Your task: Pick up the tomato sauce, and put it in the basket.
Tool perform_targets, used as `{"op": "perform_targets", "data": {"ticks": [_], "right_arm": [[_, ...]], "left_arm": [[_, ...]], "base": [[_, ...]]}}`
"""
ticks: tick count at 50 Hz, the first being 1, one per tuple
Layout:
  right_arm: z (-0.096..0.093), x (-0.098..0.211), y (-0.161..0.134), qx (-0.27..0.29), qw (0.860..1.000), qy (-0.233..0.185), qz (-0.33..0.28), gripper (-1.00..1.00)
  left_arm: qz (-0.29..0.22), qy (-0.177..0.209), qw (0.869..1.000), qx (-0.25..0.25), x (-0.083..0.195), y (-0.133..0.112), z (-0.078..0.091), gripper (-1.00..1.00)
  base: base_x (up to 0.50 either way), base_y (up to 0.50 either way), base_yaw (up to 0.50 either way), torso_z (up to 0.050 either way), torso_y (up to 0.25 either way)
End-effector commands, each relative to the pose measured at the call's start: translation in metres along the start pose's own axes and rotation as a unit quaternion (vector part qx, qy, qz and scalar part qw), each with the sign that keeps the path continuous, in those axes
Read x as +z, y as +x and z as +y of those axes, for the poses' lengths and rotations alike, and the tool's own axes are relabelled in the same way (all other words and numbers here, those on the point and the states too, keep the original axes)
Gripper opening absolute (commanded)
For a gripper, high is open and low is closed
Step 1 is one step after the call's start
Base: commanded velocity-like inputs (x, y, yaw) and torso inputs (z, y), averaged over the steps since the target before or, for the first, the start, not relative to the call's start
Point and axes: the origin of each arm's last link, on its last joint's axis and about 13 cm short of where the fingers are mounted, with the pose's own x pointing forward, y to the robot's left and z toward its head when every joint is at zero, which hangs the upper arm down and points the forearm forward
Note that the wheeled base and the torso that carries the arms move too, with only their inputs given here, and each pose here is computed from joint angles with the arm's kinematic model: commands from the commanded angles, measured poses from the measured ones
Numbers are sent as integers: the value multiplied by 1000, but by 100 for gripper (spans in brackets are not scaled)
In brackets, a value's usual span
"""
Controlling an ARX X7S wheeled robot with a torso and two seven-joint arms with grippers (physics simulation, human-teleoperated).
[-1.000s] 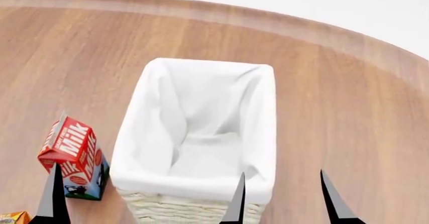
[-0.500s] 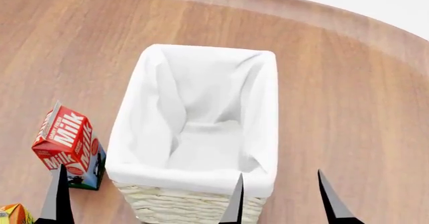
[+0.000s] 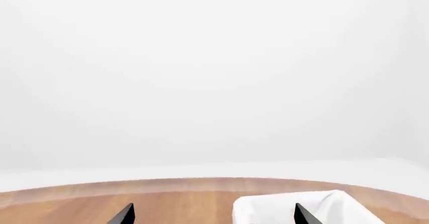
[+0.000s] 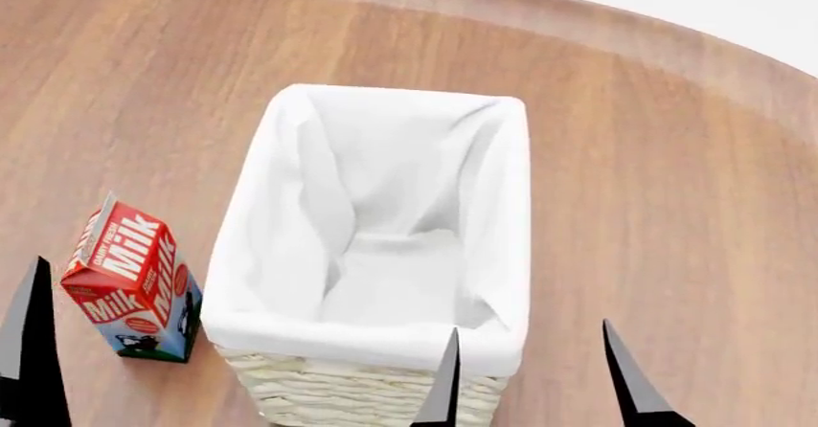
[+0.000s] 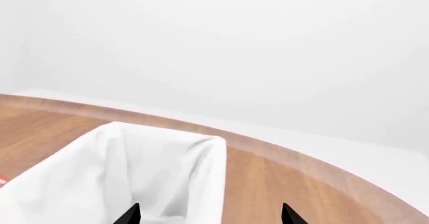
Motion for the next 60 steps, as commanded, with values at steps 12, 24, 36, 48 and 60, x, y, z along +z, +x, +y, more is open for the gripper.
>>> {"op": "perform_targets", "data": {"ticks": [12, 24, 36, 48, 60], "right_arm": [[-1, 3, -1, 1, 1000, 0, -5, 100], [-2, 3, -1, 0, 1000, 1, -6, 100], [-2, 3, -1, 0, 1000, 1, -5, 100], [-1, 3, -1, 2, 1000, 0, -5, 100], [1, 2, 0, 6, 1000, 0, -4, 100]], "left_arm": [[23, 129, 985, -114, -1, -18, 7, 100], [52, 174, 972, -151, -2, -27, 18, 100], [96, 161, 963, -192, 2, -33, 20, 100], [206, 61, 950, -226, 10, -45, 20, 100], [335, -58, 916, -213, 13, -50, 26, 100]], "base": [[0, 0, 0, 0, 0], [0, 0, 0, 0, 0], [0, 0, 0, 0, 0], [0, 0, 0, 0, 0], [0, 0, 0, 0, 0]]}}
